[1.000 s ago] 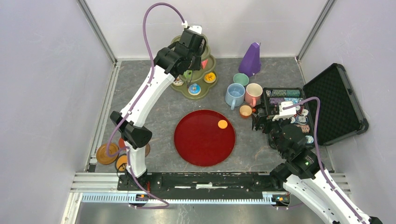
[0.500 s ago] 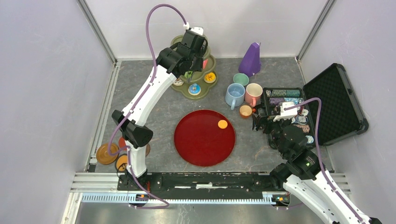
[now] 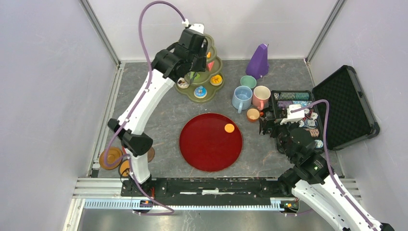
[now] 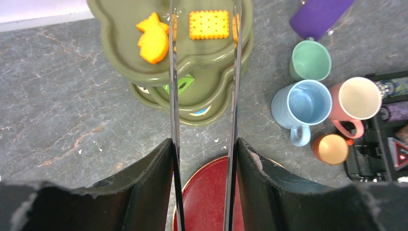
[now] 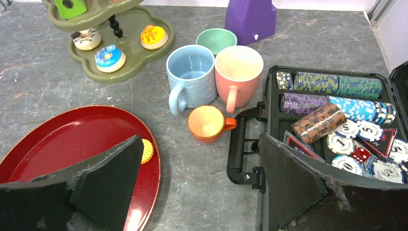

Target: Serve the afternoon tea

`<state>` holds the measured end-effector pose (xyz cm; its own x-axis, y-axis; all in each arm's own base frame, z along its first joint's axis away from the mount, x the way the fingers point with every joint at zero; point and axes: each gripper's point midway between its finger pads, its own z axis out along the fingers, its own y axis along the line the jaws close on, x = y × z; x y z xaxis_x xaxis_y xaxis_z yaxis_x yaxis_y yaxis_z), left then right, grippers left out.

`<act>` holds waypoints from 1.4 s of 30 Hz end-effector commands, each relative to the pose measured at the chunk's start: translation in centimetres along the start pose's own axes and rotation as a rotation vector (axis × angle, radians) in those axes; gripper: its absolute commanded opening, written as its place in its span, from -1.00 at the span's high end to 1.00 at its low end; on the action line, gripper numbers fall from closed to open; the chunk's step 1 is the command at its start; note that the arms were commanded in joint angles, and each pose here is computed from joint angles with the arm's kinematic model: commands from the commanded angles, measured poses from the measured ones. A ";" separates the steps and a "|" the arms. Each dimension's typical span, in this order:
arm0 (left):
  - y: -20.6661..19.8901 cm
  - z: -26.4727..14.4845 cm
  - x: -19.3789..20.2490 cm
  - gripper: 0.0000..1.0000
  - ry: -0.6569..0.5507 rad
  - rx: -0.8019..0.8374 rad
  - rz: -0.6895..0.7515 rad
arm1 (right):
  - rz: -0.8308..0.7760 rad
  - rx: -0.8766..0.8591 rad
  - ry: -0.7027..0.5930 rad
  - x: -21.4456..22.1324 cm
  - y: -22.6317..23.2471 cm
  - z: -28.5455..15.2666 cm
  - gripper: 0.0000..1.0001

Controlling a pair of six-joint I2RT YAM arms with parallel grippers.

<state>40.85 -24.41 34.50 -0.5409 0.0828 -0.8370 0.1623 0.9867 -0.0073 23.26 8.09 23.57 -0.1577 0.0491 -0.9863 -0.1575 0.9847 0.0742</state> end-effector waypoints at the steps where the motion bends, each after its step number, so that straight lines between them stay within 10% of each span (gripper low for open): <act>1: 1.8 -6.5 -3.8 -0.11 -0.143 0.063 -0.018 | 0.033 -0.014 -0.046 -1.9 0.5 0.0 -0.96; 25: -4.8 -11.8 24.4 -0.08 0.200 0.451 0.133 | 0.025 -0.047 -0.024 -1.0 1.6 1.3 -0.96; 42: -10.1 -6.7 30.1 -0.21 0.244 0.414 0.396 | 0.042 -0.027 -0.016 -0.6 0.9 0.5 -0.96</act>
<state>15.79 -29.06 11.70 -0.5940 0.5364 -0.5995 0.6660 0.7459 0.0075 23.75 9.19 23.70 -0.1605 0.0705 -0.9845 -0.1865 0.9773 0.1004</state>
